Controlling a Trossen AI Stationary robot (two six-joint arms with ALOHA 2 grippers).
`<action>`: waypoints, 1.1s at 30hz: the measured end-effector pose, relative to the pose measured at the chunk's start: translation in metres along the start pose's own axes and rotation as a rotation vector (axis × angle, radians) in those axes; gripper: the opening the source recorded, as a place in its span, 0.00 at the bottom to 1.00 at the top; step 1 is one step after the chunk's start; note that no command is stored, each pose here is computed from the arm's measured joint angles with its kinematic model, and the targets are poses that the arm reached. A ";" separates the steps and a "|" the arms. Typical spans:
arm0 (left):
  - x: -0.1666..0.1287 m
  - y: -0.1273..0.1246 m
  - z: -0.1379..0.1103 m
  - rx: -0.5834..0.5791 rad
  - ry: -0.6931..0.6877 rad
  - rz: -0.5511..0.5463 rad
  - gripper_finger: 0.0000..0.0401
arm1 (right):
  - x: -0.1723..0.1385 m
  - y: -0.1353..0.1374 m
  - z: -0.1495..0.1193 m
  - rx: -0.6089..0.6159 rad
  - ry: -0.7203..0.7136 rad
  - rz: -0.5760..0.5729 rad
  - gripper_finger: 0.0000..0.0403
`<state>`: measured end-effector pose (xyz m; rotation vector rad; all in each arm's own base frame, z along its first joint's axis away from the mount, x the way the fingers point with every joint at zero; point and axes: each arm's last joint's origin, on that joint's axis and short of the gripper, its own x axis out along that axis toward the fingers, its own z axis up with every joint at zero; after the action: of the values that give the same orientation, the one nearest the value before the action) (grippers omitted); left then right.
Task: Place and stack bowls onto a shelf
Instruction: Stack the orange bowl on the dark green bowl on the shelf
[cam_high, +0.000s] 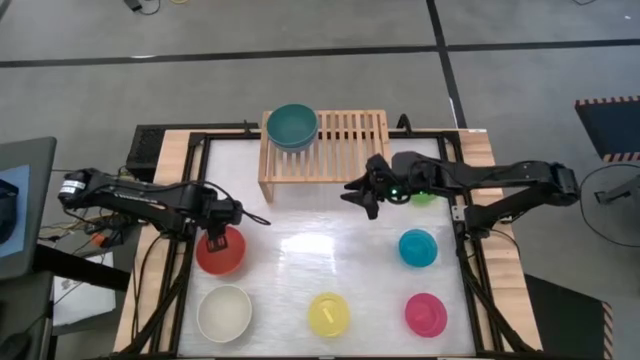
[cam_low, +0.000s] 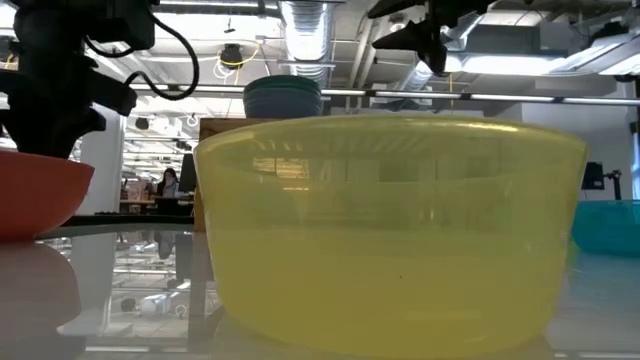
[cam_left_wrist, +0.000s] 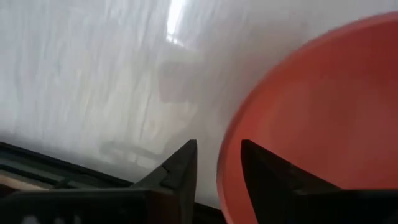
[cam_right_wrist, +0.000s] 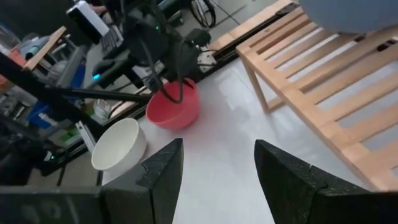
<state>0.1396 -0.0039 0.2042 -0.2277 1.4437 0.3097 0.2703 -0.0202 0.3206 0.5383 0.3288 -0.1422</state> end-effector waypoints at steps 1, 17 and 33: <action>0.001 0.000 0.001 -0.010 0.005 0.014 0.24 | 0.000 -0.001 0.001 0.002 -0.002 -0.004 0.55; 0.020 -0.011 0.024 -0.111 -0.006 0.021 0.01 | 0.000 -0.007 0.001 0.008 0.025 -0.012 0.56; -0.052 -0.011 0.043 -0.122 -0.269 -0.041 0.00 | -0.048 -0.013 0.021 0.028 -0.081 -0.031 0.55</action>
<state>0.1780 -0.0033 0.2608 -0.3026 1.1547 0.3807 0.2279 -0.0402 0.3475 0.5540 0.2562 -0.1983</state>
